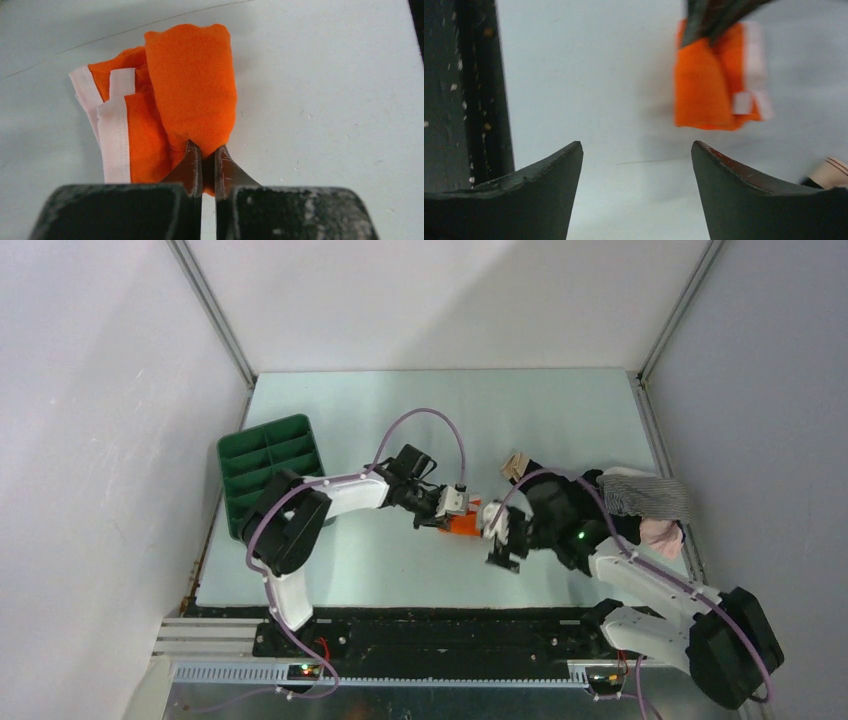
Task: Roll the underwear
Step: Roll the underwear to the center of the board.
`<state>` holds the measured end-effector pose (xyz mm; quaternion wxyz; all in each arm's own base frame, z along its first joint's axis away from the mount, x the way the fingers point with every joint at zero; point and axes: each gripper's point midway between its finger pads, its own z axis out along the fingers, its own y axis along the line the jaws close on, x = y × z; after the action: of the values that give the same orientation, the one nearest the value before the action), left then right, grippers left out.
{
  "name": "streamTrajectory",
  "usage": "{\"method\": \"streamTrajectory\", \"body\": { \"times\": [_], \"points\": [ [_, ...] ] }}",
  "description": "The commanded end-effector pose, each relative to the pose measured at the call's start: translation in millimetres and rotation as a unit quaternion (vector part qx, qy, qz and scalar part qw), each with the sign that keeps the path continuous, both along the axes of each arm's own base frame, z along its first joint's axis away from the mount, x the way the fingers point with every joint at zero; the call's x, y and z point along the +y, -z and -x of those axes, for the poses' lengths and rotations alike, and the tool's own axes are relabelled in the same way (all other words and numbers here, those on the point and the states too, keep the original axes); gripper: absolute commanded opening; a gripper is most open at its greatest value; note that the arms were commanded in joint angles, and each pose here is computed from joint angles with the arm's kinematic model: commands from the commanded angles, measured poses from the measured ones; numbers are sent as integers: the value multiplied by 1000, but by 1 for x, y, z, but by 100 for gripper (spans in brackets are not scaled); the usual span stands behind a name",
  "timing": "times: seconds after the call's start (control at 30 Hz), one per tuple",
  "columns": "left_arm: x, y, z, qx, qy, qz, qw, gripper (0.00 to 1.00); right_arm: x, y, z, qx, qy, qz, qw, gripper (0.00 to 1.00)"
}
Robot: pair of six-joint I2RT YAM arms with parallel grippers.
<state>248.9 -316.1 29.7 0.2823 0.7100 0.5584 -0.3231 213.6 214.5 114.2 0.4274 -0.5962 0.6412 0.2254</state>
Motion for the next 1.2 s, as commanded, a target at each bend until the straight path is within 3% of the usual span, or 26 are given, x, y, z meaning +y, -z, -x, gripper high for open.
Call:
{"method": "streamTrajectory", "body": {
  "times": [0.0,0.1,0.3,0.63,0.77,0.8,0.83,0.87,0.9,1.03,1.17],
  "points": [
    [44,36,87,230,7,-95,969,0,21,5,-12,-123,-32,36,991,81],
    [44,36,87,238,3,-94,967,0,46,-6,-18,-162,-34,11,986,76],
    [42,36,85,264,-10,-100,959,0,67,-2,-24,-188,-38,8,981,76],
    [41,32,74,289,-40,-100,951,0,73,53,-18,-113,-50,66,990,67],
    [41,27,70,305,-53,-94,946,0,80,55,-26,-111,-35,74,990,52],
    [41,25,68,309,-57,-90,945,0,81,57,-26,-102,-33,79,991,36],
    [41,23,66,316,-63,-91,942,0,85,55,-29,-89,-25,75,993,25],
    [41,20,63,321,-69,-89,940,0,84,57,-28,-69,-11,74,995,5],
    [41,17,61,331,-77,-90,936,0,87,55,-31,-55,-2,73,996,2],
    [38,6,43,383,-130,-66,912,0,86,56,-28,64,59,52,995,0],
    [41,7,41,449,-158,-75,876,0,68,69,-14,225,124,29,966,0]
  ]
}}
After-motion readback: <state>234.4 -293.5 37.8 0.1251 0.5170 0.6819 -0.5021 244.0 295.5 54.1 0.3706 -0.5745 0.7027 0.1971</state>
